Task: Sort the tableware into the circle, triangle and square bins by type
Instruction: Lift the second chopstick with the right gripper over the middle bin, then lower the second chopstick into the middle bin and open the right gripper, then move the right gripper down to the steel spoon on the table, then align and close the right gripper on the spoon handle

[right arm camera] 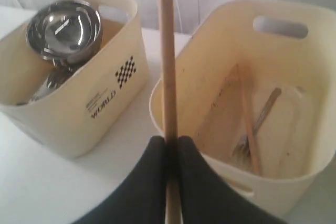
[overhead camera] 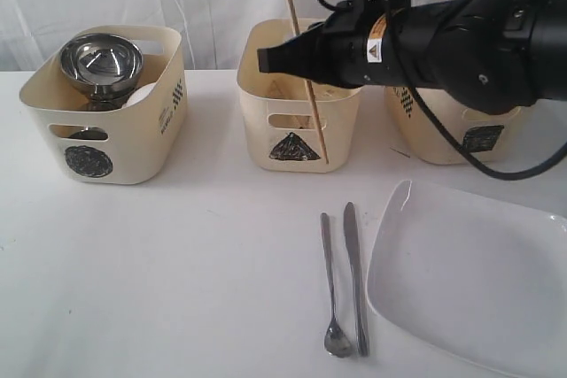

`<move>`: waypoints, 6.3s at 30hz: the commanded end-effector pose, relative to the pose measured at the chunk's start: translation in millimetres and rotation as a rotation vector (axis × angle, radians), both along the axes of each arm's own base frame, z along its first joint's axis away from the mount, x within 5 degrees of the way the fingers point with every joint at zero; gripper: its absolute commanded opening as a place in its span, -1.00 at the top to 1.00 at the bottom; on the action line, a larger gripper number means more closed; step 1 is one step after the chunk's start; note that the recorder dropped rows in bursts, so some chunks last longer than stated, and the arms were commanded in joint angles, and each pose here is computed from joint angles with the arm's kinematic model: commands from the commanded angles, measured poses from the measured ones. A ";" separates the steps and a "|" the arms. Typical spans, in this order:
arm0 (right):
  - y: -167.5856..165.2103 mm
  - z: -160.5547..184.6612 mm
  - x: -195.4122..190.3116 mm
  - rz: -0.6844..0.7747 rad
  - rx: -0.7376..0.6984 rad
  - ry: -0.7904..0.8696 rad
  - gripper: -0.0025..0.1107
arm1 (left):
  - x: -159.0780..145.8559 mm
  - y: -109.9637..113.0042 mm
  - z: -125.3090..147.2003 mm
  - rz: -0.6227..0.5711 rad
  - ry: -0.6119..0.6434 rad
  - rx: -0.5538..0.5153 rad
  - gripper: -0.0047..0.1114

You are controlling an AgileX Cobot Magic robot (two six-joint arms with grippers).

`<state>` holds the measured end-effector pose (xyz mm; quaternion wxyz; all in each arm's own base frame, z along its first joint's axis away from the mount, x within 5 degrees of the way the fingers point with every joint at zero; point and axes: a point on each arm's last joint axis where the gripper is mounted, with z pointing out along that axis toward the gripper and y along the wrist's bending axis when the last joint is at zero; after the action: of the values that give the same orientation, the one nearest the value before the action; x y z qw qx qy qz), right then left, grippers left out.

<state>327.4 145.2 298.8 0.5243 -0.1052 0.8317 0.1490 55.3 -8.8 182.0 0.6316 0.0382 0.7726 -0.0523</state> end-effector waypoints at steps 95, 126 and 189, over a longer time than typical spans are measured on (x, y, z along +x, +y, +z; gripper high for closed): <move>13.0 -130.1 -35.4 -0.013 -0.277 0.819 0.31 | -0.3 -0.4 -1.6 -0.004 0.004 -0.006 0.30; 33.2 -137.6 -25.1 -0.100 -0.333 0.775 0.31 | -0.3 -0.4 -1.6 -0.004 0.004 -0.006 0.30; 42.0 -171.5 -21.4 -0.094 -0.320 0.913 0.31 | -0.3 -0.4 -1.6 -0.004 0.004 -0.006 0.30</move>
<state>308.4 186.4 135.2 0.1080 -0.0687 0.9915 0.0228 55.3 -8.8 182.0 0.6316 0.0382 0.7726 -0.0523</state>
